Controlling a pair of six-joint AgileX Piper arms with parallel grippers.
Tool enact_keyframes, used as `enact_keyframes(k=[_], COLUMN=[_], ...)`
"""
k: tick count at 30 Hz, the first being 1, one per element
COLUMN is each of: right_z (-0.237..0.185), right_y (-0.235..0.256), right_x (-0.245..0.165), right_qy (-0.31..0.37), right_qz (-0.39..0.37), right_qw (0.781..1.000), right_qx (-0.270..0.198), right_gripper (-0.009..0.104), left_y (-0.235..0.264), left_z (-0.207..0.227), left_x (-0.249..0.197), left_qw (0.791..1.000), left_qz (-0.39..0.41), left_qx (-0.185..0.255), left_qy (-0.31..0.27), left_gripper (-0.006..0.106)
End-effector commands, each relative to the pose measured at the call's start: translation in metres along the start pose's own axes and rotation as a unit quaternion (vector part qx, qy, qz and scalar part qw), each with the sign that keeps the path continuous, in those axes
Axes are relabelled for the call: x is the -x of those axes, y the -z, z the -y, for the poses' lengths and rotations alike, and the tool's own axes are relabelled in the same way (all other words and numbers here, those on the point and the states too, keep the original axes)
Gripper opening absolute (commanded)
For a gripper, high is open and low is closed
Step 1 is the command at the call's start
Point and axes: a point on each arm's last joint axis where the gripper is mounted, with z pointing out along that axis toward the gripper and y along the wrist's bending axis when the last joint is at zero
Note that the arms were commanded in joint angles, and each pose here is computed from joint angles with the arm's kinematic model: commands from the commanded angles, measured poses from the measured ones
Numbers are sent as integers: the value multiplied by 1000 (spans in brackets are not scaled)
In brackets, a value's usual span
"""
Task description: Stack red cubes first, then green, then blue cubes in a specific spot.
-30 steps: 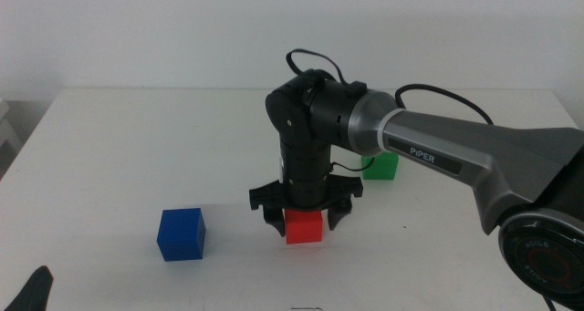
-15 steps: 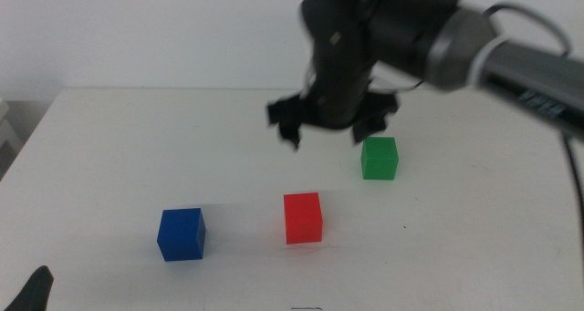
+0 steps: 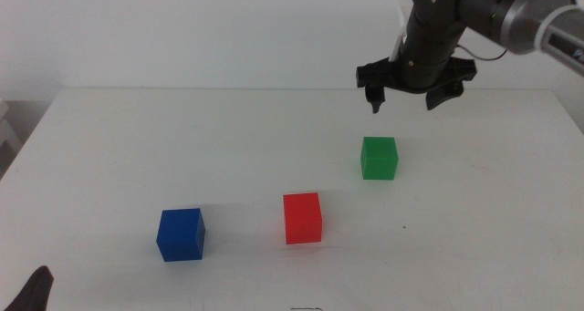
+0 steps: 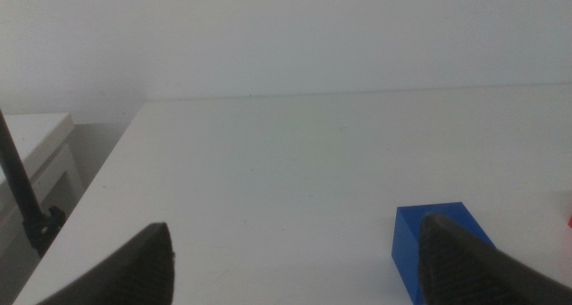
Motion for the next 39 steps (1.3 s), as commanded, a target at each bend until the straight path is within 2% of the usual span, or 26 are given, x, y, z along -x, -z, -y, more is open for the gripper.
enact_keyframes(k=[1,14,19,21,23,25,27,28,34,39], right_z=[1,-10,-12,-12,-11,-10,-12,-13,-35,-81], right_y=[24,-41,-65,-72,-75,-74,-67,-60,14,57], right_x=[13,6,3,2,1,1,1,2,-6,-37], right_qy=[8,12,9,11,13,14,24,28,45,56], right_qz=[62,8,-6,-11,-16,-15,-11,-6,25,28], right_qw=[998,1000,1000,1000,1000,1000,1000,1000,998,997], right_qx=[29,19,15,11,5,1,1,4,24,41], right_gripper=[94,94,89,83,66,41,6,-2,-1,-1], left_y=[2,2,2,2,2,2,2,2,2,2], left_z=[0,0,0,0,0,0,0,0,0,0], left_x=[10,10,10,10,10,10,10,10,10,10], left_qw=[999,999,999,999,999,999,999,999,999,999], left_qz=[53,53,53,53,53,53,53,53,53,53], left_qx=[-1,-1,-1,-1,-1,-1,-1,-1,-1,-1], left_qy=[8,8,8,8,8,8,8,8,8,8], left_gripper=[94,94,94,94,94,94,94,94,94,94])
